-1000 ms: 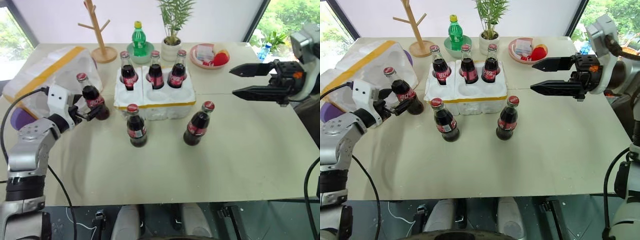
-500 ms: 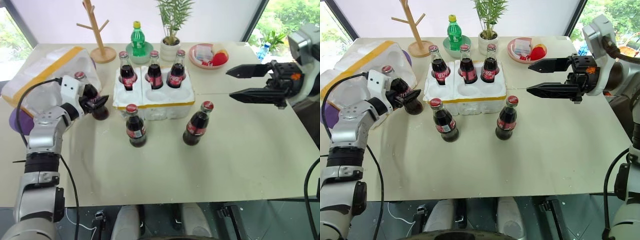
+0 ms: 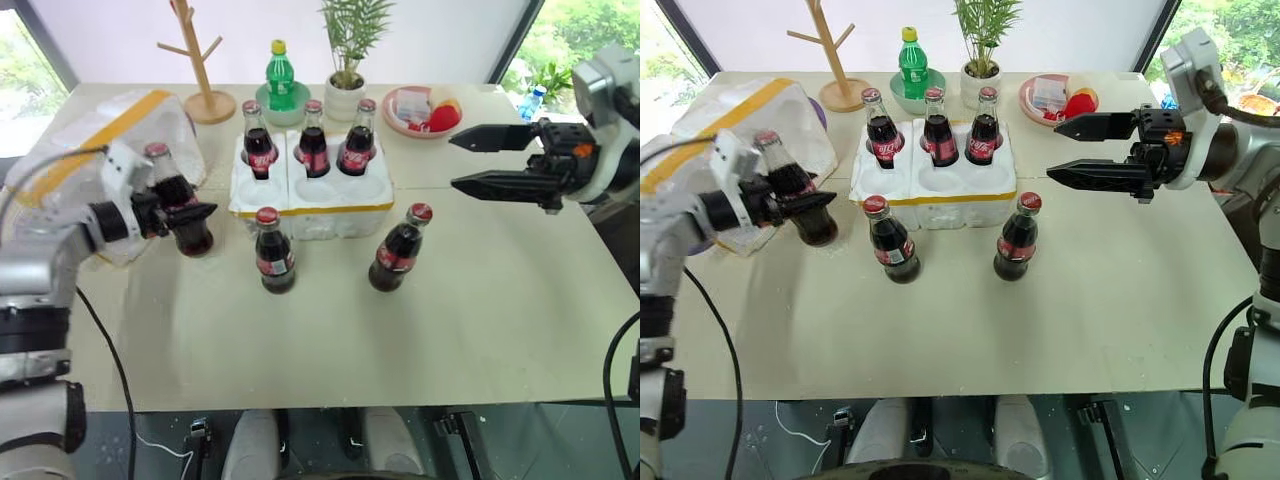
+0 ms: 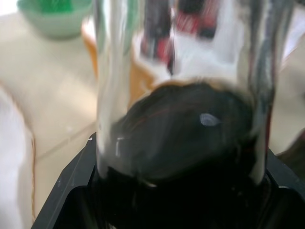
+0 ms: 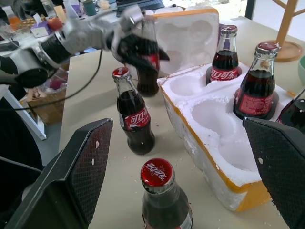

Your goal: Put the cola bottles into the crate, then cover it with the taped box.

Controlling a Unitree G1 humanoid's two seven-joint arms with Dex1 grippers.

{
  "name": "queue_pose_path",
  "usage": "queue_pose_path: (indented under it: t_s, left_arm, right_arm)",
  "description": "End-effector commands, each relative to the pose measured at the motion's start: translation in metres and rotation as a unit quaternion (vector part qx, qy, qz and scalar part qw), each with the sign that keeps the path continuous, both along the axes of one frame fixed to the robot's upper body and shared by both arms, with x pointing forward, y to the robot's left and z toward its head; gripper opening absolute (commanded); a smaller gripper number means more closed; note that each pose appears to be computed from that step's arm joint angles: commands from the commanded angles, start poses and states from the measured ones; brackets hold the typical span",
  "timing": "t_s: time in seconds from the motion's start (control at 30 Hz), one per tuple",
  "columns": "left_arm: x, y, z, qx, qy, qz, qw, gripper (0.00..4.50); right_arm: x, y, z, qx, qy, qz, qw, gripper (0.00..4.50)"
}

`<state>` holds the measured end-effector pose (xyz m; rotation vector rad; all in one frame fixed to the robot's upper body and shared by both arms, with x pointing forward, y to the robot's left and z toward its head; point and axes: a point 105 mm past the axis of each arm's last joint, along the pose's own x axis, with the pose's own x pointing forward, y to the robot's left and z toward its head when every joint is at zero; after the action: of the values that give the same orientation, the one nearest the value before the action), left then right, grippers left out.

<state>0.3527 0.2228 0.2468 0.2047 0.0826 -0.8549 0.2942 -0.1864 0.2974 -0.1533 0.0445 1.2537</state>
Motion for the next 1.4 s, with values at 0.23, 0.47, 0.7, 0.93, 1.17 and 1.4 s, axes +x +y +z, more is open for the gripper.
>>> queue_pose_path:
  t_s: [0.23, 0.47, 0.7, 0.93, 1.17, 1.4]
  left_arm:
    - [0.023, -0.072, 0.096, -0.052, -0.087, -0.156, 0.982, 2.7]
    - [0.055, -0.14, 0.076, -0.052, -0.093, -0.198, 0.974, 2.7]
    - [0.062, -0.169, 0.056, -0.04, -0.081, -0.217, 0.972, 2.7]
    - [0.064, -0.167, 0.006, 0.074, -0.071, -0.228, 0.968, 2.7]
    - [0.068, -0.172, -0.02, 0.063, -0.047, -0.208, 0.975, 4.44]
    - [0.073, -0.146, 0.004, 0.016, -0.065, -0.173, 0.983, 4.44]
  right_arm:
    - [-0.016, -0.007, 0.008, 0.003, -0.039, -0.041, 0.998, 4.5]
    - [-0.031, -0.011, -0.002, 0.006, -0.035, -0.087, 0.996, 4.5]
    - [-0.04, -0.016, -0.01, 0.015, -0.023, -0.129, 0.991, 4.5]
    - [-0.038, -0.018, -0.012, 0.016, -0.024, -0.148, 0.989, 4.5]
    - [-0.024, -0.012, -0.009, 0.02, -0.029, -0.145, 0.989, 4.5]
    - [-0.015, -0.004, -0.007, 0.019, -0.031, -0.126, 0.991, 4.5]
